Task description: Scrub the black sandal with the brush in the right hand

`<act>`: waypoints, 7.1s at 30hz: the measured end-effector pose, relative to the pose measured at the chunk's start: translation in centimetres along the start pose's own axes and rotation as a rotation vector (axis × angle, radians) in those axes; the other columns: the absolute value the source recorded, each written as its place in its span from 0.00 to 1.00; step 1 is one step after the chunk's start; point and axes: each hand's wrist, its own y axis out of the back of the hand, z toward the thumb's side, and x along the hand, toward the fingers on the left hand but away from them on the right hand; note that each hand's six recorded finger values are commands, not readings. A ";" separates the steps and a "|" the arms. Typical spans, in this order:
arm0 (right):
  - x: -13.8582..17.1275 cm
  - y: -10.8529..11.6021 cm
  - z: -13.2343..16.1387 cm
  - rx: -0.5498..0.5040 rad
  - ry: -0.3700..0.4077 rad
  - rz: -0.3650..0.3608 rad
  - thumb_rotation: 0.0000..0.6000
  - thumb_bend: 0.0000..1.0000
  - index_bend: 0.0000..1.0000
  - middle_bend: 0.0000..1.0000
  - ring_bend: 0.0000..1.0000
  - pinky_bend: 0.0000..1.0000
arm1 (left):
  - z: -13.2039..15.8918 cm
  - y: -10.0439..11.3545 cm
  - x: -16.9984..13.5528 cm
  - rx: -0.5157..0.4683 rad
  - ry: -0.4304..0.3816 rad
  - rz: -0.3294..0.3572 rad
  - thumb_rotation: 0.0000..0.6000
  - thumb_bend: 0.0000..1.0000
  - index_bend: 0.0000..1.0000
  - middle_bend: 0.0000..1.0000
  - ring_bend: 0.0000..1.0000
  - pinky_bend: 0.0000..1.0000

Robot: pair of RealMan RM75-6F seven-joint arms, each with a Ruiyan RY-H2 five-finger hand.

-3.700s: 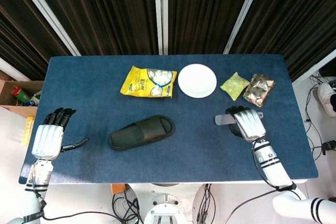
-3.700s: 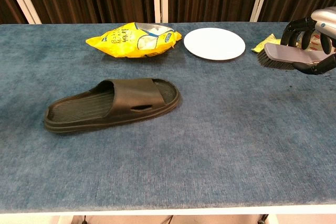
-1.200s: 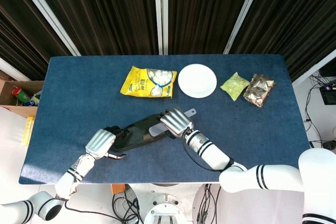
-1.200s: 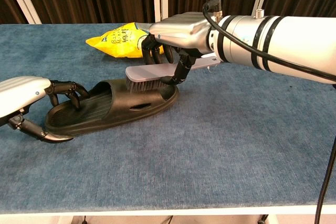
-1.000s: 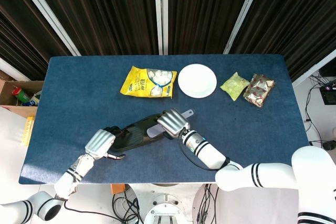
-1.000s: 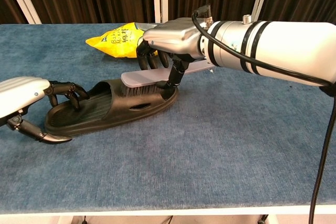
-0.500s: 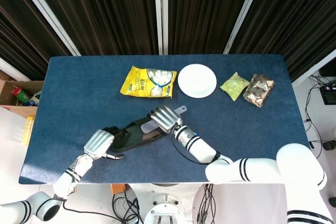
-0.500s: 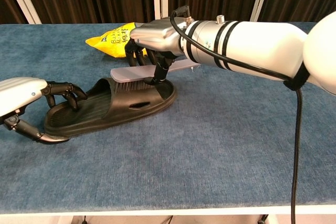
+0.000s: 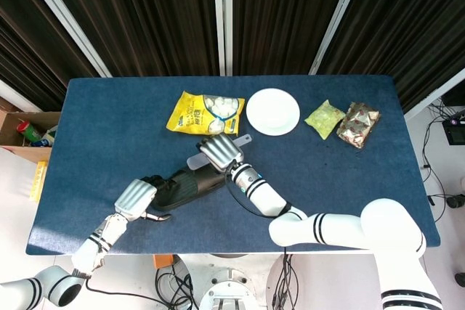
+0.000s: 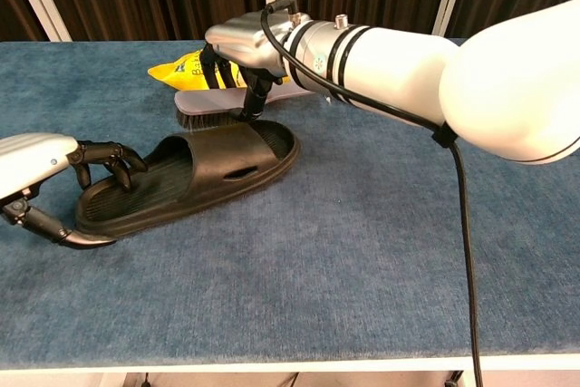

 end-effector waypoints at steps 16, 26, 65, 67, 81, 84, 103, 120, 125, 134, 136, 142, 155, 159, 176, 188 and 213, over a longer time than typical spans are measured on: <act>4.1 1.6 -0.4 0.009 0.078 0.013 1.00 0.50 0.98 0.76 0.66 0.66 | 0.0 -0.2 0.0 -0.004 0.003 0.000 0.67 0.16 0.24 0.36 0.31 0.43; 6.1 -0.5 -0.5 0.027 0.101 0.093 1.00 0.50 0.98 0.76 0.66 0.66 | 0.2 -0.4 0.2 0.003 0.000 -0.002 0.66 0.16 0.24 0.36 0.31 0.43; -0.1 -0.4 -2.6 0.047 -0.067 0.070 1.00 0.49 0.98 0.76 0.66 0.66 | -0.2 -0.5 -0.1 -0.004 0.011 -0.022 0.66 0.16 0.24 0.36 0.31 0.43; 0.0 -0.1 -2.7 0.042 -0.068 0.061 1.00 0.49 0.98 0.76 0.66 0.66 | -0.1 -0.5 -0.1 -0.006 0.009 -0.021 0.66 0.16 0.24 0.36 0.31 0.43; 3.3 0.8 0.3 -0.077 0.070 0.086 1.00 0.50 0.99 0.76 0.66 0.66 | -0.1 -0.7 0.1 -0.015 0.011 -0.026 0.66 0.16 0.24 0.36 0.31 0.43; 4.1 -0.2 0.7 -0.072 0.087 0.117 1.00 0.50 0.99 0.76 0.66 0.66 | -0.1 -0.9 0.1 -0.013 0.008 -0.032 0.66 0.16 0.24 0.36 0.31 0.43; 1.4 -0.5 0.1 -0.028 0.019 0.074 1.00 0.50 0.99 0.76 0.66 0.66 | -0.3 -1.0 0.1 -0.016 0.012 -0.035 0.66 0.16 0.24 0.36 0.31 0.43; 1.5 0.7 -1.8 0.033 -0.064 0.002 1.00 0.50 1.00 0.76 0.66 0.66 | -0.3 -0.7 0.0 -0.015 0.011 -0.026 0.66 0.16 0.24 0.36 0.31 0.42; 4.0 2.1 -2.7 0.028 -0.046 -0.024 1.00 0.50 1.00 0.76 0.66 0.66 | 0.2 -0.3 0.0 -0.023 0.000 -0.014 0.66 0.16 0.24 0.36 0.31 0.42; 13.1 1.2 -9.2 0.101 -0.136 -0.011 1.00 0.50 1.00 0.76 0.66 0.66 | 1.5 3.0 -0.7 -0.021 -0.039 0.100 0.66 0.16 0.24 0.36 0.31 0.42; 15.1 -0.3 -10.3 0.114 -0.160 0.018 1.00 0.50 1.00 0.76 0.66 0.66 | 1.3 3.9 -1.0 -0.009 -0.028 0.136 0.66 0.16 0.25 0.34 0.31 0.41; 19.3 -4.6 -12.3 0.136 -0.211 0.082 1.00 0.50 1.00 0.76 0.66 0.66 | 0.3 6.4 -2.2 0.008 0.019 0.258 0.64 0.15 0.24 0.27 0.26 0.39; 18.8 -9.1 -12.8 0.129 -0.231 0.111 1.00 0.50 1.00 0.76 0.66 0.66 | -2.5 7.6 -3.8 0.026 0.139 0.328 0.62 0.14 0.24 0.26 0.24 0.35; 18.3 -9.5 -12.8 0.138 -0.244 0.114 1.00 0.48 0.96 0.76 0.66 0.64 | -2.7 7.4 -3.8 0.020 0.141 0.320 0.62 0.14 0.24 0.26 0.24 0.35; 18.3 -10.2 -12.5 0.123 -0.231 0.186 1.00 0.25 0.47 0.43 0.31 0.28 | -2.9 7.2 -3.9 0.004 0.137 0.314 0.62 0.14 0.24 0.26 0.24 0.35; 19.1 -8.8 -12.8 0.084 -0.229 0.139 1.00 0.21 0.23 0.27 0.15 0.15 | -2.7 7.4 -3.9 0.001 0.131 0.314 0.62 0.14 0.24 0.26 0.24 0.35; 39.9 -6.6 -20.9 -0.245 -0.751 -0.300 1.00 0.16 0.00 0.00 0.00 0.00 | -4.6 8.3 -7.7 0.099 0.278 0.388 0.53 0.14 0.23 0.26 0.22 0.32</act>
